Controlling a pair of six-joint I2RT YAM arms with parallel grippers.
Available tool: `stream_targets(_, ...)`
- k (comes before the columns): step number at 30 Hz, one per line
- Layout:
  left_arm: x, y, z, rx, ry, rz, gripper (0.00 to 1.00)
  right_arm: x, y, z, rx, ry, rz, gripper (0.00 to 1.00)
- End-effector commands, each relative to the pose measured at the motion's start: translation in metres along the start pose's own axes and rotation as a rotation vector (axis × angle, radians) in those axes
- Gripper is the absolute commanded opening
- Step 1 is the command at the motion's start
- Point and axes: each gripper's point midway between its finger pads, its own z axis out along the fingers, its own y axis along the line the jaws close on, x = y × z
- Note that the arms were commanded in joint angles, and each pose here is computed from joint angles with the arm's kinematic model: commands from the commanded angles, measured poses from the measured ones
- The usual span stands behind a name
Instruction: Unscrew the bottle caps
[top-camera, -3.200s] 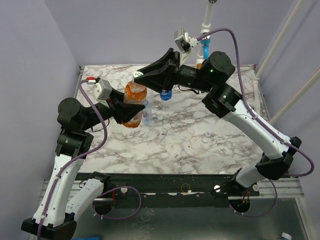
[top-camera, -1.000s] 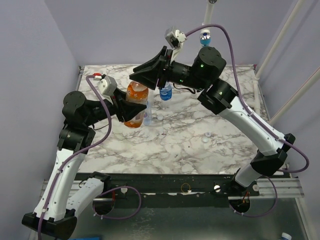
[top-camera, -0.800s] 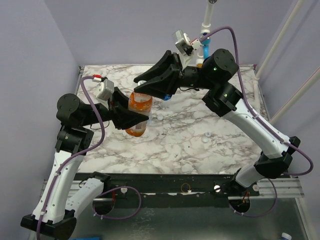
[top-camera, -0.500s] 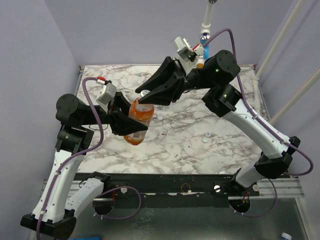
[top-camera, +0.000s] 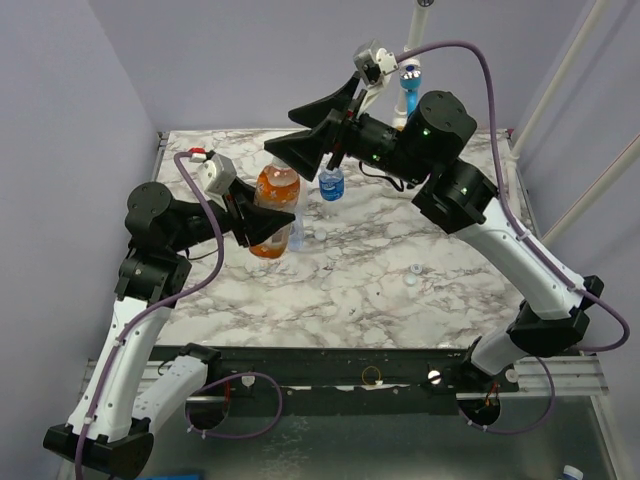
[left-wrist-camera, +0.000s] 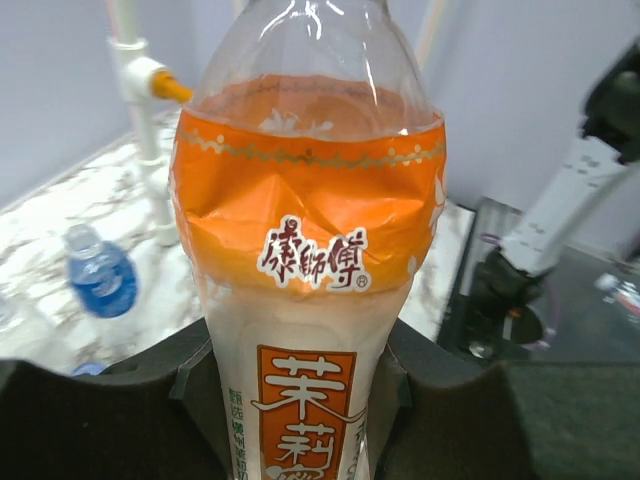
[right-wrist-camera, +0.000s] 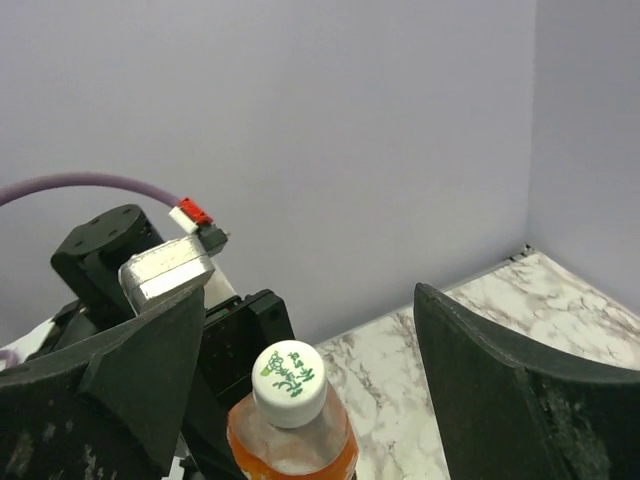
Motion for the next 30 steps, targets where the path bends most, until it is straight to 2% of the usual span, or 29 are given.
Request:
stream_targets(1,0.001,0.045,-0.009,-0.243,-0.016,0.136,0.30,0.022,-0.028,0.006,0.155,0.084,0.021,0.85)
stream_targets(9,0.004,0.062,-0.013,-0.327,-0.013,0.168,0.30,0.039,-0.028,0.023,0.128,0.135,0.047,0.77)
stream_targets(20,0.010,0.062,-0.015,-0.325,0.002,0.184,0.30,0.041,-0.024,0.030,0.093,0.109,0.069,0.41)
stream_targets(24,0.016,0.061,-0.016,-0.316,0.014,0.195,0.30,0.040,-0.022,0.031,0.076,0.101,0.067,0.38)
stream_targets(27,0.017,0.062,-0.016,-0.318,0.017,0.198,0.30,0.042,-0.021,0.032,0.068,0.109,0.072,0.31)
stream_targets(30,0.015,0.061,-0.016,-0.318,0.015,0.198,0.30,0.046,-0.020,0.033,0.061,0.125,0.078,0.16)
